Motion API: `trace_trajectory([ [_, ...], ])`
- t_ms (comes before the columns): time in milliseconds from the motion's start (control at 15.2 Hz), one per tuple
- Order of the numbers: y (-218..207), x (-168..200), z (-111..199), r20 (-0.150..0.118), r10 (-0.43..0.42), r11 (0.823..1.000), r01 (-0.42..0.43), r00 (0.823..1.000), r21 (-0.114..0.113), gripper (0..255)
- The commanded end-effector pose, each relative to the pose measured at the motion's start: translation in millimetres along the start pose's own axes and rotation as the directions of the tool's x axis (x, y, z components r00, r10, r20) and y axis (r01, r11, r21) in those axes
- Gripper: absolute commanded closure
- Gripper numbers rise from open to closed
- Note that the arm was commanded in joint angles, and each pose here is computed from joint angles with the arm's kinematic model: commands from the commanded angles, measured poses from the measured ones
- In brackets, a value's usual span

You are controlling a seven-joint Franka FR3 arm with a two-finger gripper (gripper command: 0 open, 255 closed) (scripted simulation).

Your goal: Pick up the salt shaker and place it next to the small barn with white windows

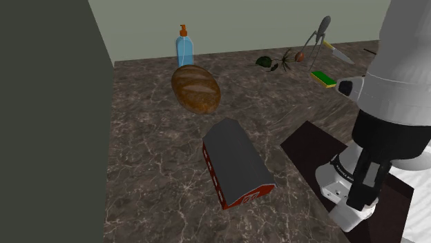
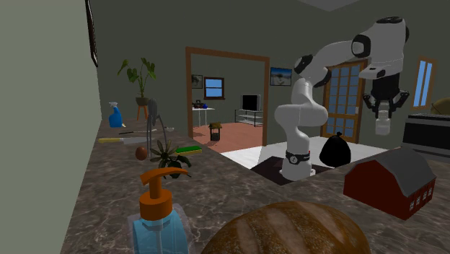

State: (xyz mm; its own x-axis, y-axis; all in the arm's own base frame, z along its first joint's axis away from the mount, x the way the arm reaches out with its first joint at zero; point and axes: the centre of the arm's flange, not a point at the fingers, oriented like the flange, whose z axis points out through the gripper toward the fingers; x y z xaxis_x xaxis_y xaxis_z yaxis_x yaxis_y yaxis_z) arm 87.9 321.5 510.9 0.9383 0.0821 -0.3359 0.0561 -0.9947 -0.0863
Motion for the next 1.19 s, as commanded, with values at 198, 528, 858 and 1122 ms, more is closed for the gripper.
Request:
trace_trajectory([
  [198,1.7,8.5,24.0,0.0,0.0,1.0,0.0,1.0,0.0,255],
  [528,4.0,17.3,48.8,0.0,0.0,1.0,0.0,1.0,0.0,255],
  [858,6.2,26.2,73.5,0.0,0.0,1.0,0.0,1.0,0.0,255],
  [1122,8.1,33.3,93.3,0.0,0.0,1.0,0.0,1.0,0.0,255],
])
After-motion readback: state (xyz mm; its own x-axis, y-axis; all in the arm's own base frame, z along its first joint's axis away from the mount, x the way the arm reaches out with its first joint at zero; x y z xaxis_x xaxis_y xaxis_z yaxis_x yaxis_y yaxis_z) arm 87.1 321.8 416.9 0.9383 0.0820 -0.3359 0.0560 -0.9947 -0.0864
